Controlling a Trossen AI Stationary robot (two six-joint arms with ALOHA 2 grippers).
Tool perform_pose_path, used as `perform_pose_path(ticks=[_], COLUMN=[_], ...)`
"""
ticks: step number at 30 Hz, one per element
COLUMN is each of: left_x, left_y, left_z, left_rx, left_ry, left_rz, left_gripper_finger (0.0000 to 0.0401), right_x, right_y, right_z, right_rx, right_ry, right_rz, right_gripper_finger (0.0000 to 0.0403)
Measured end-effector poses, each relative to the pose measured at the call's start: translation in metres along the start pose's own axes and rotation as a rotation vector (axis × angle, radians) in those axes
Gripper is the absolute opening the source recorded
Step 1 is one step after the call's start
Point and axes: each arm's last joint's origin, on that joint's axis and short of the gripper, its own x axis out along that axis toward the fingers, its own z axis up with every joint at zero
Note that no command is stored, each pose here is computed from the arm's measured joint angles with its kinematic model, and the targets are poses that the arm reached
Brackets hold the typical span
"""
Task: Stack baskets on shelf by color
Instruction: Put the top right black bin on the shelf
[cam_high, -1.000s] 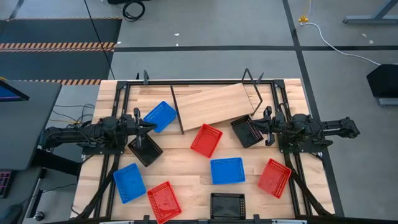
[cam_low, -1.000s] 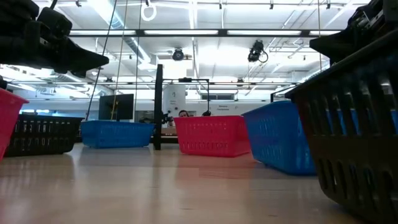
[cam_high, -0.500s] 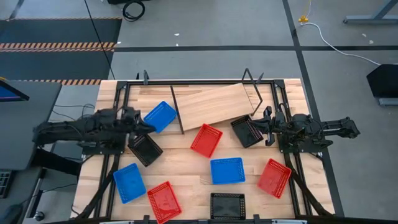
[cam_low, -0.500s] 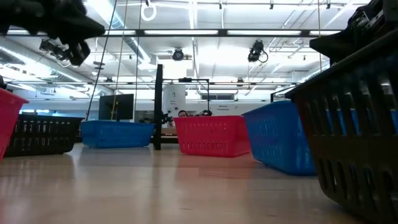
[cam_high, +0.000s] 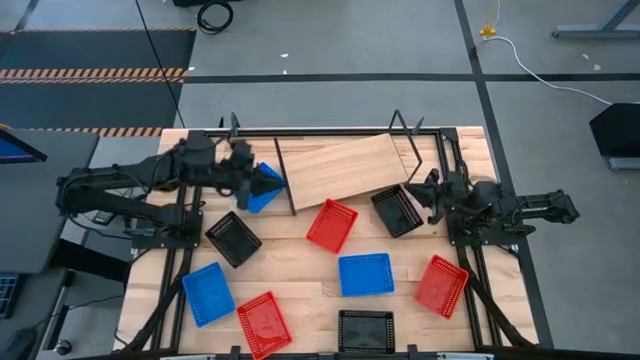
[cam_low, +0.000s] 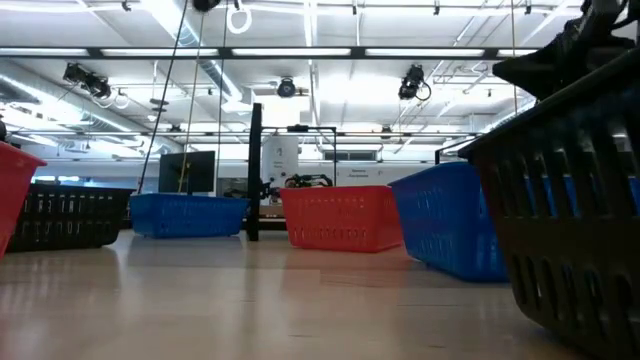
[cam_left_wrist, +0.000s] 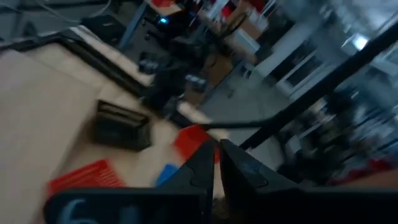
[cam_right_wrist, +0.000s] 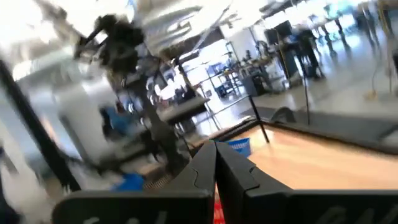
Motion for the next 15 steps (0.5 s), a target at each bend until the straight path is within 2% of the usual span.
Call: perform_pose_path(ticks=[2,3,5,7,12,15], left_x=[0.006,0.009,0.015,0.018,0.008,0.003], left_y=[-0.012,-0.017,-0.027,-0.033,-0.052,-0.056], left_z=[0.013,0.019,0.032,0.044,0.077,0.084], left_rx=[-0.042,-0.054,-0.045,0.001,0.125,0.175], left_ry=[-0.037,-0.065,-0.138,-0.211,-0.463,-0.552], left_rz=[-0.036,-0.056,-0.120,-0.165,-0.290,-0.317], left_gripper_finger=[0.0036,0.0038,0.0038,0.0038,0.0035,0.0038], right_x=[-0.001,-0.002,-0.004,-0.006,0.004,0.021], right_y=[0.009,0.015,0.029,0.043,0.069,0.086], right_z=[0.015,0.025,0.049,0.078,0.140,0.168], right_rx=[0.036,0.010,-0.091,-0.185,-0.313,-0.398], right_ry=[-0.019,-0.026,-0.050,-0.055,0.184,0.326], right_rz=[0.085,0.154,0.281,0.314,0.062,-0.015], right_gripper_finger=[0.0013,0.0013,0.0013,0.0013,0.0013,0.0013])
